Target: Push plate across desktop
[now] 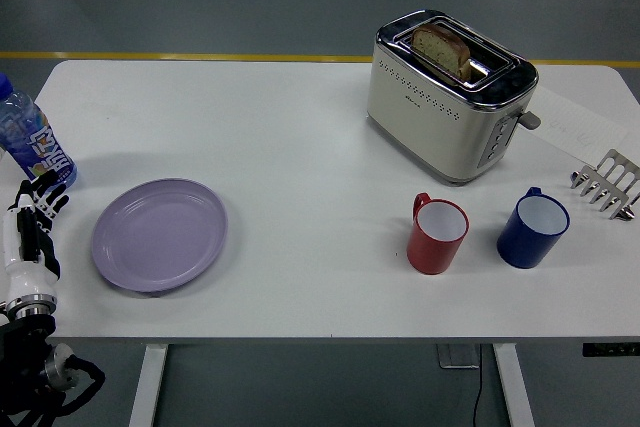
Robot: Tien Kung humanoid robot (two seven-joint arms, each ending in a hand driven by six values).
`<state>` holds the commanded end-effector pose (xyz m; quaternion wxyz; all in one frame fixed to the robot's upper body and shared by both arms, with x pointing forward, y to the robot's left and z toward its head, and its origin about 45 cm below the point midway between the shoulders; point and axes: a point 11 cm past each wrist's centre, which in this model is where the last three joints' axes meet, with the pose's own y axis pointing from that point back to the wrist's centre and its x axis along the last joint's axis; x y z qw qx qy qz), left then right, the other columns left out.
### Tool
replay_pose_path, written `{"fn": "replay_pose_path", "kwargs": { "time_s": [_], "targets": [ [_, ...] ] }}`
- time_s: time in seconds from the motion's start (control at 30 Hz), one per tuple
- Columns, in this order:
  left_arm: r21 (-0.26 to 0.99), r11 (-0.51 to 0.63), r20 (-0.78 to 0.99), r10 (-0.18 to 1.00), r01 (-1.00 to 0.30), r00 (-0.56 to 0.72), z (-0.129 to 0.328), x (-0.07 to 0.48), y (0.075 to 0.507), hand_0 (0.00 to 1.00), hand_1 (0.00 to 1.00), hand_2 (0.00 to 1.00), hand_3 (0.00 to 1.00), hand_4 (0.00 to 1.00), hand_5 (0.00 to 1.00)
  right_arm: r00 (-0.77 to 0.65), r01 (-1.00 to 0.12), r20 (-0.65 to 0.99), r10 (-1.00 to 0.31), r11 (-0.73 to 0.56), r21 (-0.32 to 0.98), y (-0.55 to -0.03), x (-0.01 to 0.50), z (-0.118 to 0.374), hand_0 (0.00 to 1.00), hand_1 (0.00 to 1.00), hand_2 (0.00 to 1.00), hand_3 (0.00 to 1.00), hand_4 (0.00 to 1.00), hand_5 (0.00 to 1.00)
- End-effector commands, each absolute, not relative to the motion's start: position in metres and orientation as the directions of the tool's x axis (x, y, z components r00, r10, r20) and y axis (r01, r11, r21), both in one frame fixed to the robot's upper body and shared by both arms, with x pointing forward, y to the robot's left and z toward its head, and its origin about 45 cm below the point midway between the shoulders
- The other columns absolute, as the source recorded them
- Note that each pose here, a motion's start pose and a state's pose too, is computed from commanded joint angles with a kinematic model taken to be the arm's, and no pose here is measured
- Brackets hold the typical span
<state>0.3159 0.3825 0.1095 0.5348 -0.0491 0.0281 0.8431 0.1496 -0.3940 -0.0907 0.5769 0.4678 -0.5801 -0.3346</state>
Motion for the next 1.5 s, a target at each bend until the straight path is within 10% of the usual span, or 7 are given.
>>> {"fn": "replay_pose_path", "kwargs": {
  "time_s": [1.5],
  "targets": [
    [0.098, -0.365, -0.212, 0.901, -0.926, -0.377, 0.085, 0.321, 0.342, 0.786, 0.821, 0.887, 0.852, 0.466, 0.998, 0.131, -0.151, 0.359, -0.924, 0.339, 0.929, -0.395, 0.151, -0.089, 0.573, 0.534, 0.610, 0.605, 0.118, 0.618]
  ]
}}
